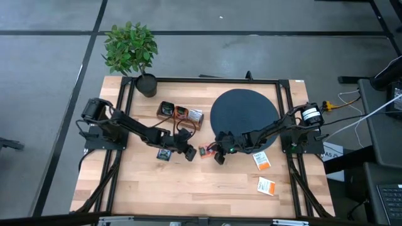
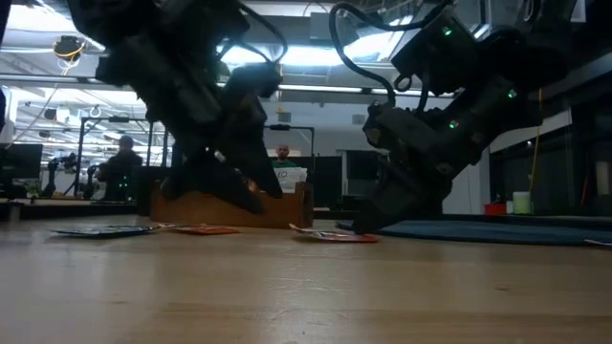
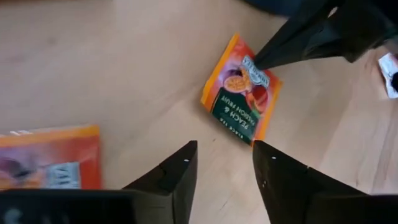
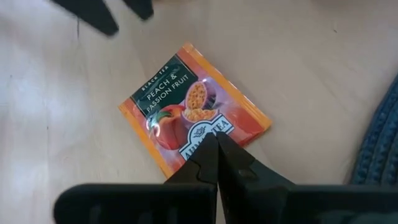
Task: Pick & Place Tea
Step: Put the right orange tea bag into the middle section of the wooden organizer
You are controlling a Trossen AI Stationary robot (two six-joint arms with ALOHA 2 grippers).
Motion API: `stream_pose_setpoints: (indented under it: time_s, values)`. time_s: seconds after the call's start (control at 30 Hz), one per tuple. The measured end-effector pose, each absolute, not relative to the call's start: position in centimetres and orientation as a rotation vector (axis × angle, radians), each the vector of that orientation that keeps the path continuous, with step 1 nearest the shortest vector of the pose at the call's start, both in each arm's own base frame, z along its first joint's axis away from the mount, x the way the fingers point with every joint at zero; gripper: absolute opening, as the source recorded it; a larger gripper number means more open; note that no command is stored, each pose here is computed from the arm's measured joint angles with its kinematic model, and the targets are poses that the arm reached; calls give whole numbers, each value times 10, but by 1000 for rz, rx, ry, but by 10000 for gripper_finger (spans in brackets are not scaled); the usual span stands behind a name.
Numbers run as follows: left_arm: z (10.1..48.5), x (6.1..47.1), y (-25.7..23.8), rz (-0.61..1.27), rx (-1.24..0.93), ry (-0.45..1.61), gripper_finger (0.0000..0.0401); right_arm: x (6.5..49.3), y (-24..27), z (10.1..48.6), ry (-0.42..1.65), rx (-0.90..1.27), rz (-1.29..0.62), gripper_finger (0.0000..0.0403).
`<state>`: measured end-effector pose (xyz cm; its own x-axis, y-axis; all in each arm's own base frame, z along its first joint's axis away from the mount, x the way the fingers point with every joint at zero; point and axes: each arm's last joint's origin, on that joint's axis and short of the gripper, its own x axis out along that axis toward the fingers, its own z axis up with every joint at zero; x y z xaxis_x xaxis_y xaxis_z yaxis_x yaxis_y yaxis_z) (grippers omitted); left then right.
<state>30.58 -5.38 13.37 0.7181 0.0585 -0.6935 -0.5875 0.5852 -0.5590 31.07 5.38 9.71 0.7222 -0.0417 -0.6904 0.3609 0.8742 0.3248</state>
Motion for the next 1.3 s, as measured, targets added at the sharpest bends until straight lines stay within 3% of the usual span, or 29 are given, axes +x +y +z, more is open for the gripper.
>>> stream_pose_setpoints:
  time_s: [0.23,1.3]
  values:
    - [122,315,-56,397,-943,637,164,311,54,97,725,525,-265,3]
    - [109,332,-45,399,-1024,657,163,313,54,99,675,609,-281,3]
